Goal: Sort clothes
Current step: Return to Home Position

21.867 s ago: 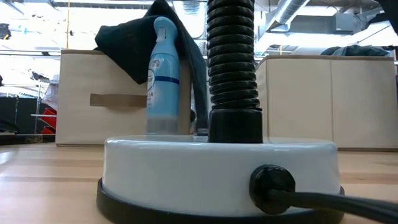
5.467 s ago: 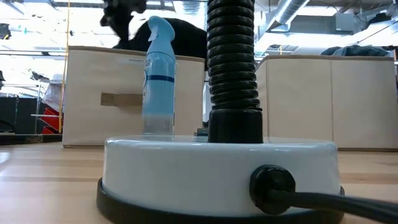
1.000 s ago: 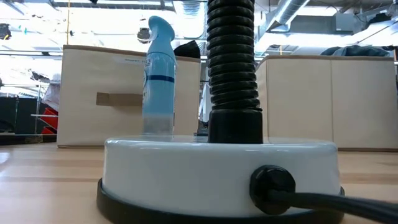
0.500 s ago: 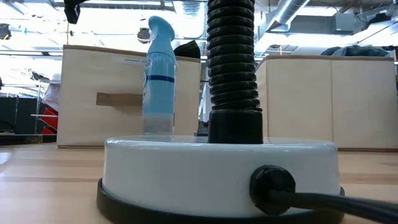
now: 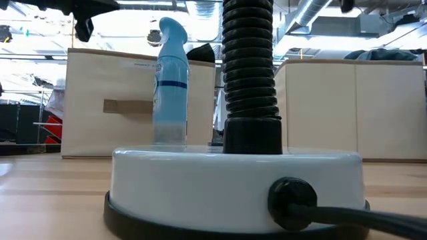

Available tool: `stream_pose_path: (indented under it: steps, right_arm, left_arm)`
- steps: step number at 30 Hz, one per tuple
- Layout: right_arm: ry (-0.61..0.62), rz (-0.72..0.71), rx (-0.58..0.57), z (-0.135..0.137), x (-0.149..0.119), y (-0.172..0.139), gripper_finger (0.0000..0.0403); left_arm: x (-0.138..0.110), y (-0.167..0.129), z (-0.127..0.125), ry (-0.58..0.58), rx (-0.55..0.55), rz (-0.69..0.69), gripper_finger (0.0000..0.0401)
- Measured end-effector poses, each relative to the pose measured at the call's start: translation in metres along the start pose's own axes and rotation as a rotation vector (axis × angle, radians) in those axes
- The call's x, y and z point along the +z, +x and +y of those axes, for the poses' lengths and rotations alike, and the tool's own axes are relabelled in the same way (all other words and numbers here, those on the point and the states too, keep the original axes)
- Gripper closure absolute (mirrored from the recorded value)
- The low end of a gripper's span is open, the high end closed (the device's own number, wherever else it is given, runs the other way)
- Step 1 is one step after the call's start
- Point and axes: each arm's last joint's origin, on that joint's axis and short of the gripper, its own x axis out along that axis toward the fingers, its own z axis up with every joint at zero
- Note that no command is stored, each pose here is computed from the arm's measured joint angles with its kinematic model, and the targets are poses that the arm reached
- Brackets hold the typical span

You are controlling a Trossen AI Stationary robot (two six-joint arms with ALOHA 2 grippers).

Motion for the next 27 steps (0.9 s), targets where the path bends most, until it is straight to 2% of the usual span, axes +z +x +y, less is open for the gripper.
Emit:
stream_pose_path:
  steps: [9,17,21,27]
  right_arm:
    - [0.133,0.093,0.083,-0.029,-0.065,-0.027,0.0117]
    - [0.165,0.104,0.132,-0.044,-0.105,-0.038,0.0117]
    - [0.102,0.061,0.171,-0.048,-0.117,-0.04,0.0117]
    - [0.005,-0.08,0.226,-0.053,-0.119,-0.05,0.0117]
  left_arm:
    - [-0.021,0.018,0.006,-0.089,0.007,0.077,0.0399]
    - [-0.036,0.035,0.002,-0.072,-0.046,0.149,0.0399]
    - [-0.036,0.04,0.0,-0.005,-0.025,0.118,0.0399]
    - [-0.027,0.034,-0.002,0.073,-0.033,0.024,0.0399]
